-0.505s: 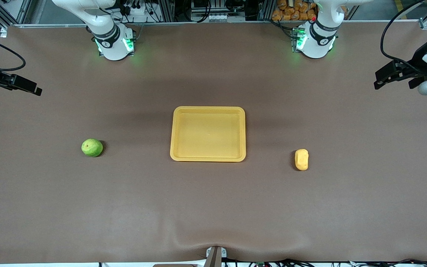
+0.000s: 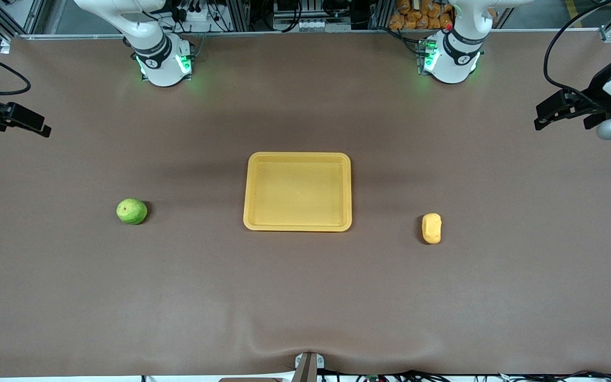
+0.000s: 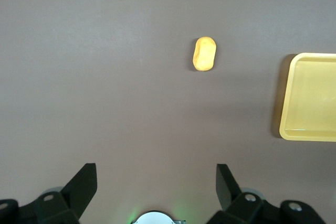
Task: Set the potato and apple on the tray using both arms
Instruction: 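Move the right gripper toward the apple while the left gripper approaches the potato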
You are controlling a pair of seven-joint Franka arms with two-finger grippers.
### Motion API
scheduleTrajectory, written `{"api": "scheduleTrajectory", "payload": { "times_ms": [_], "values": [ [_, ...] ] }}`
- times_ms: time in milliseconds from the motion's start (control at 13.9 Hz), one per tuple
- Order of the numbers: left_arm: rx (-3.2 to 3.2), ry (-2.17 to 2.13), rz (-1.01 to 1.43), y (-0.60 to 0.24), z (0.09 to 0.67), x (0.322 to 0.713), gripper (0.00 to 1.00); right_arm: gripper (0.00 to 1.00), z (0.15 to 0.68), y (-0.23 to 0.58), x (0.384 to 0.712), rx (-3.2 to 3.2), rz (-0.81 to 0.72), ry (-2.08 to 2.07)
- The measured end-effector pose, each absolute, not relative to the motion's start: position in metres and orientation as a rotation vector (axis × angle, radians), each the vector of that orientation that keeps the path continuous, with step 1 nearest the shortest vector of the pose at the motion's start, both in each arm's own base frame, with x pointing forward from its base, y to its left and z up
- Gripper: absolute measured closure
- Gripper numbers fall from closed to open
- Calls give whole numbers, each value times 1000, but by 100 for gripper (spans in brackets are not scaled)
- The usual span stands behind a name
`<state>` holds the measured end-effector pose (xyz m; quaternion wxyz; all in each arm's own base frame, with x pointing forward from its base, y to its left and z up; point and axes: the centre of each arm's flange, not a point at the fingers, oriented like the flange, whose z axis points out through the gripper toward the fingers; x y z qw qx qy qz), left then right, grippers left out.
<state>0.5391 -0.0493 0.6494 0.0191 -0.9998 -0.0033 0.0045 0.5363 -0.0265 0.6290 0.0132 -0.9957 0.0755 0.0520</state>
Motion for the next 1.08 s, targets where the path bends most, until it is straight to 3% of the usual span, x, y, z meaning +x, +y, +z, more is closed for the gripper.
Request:
{"api": "scheduleTrajectory", "payload": {
  "times_ms": [1082],
  "values": [
    [-3102,21,116,-60,616,555,0,0,602,-28,553,-3109,121,106]
  ]
}}
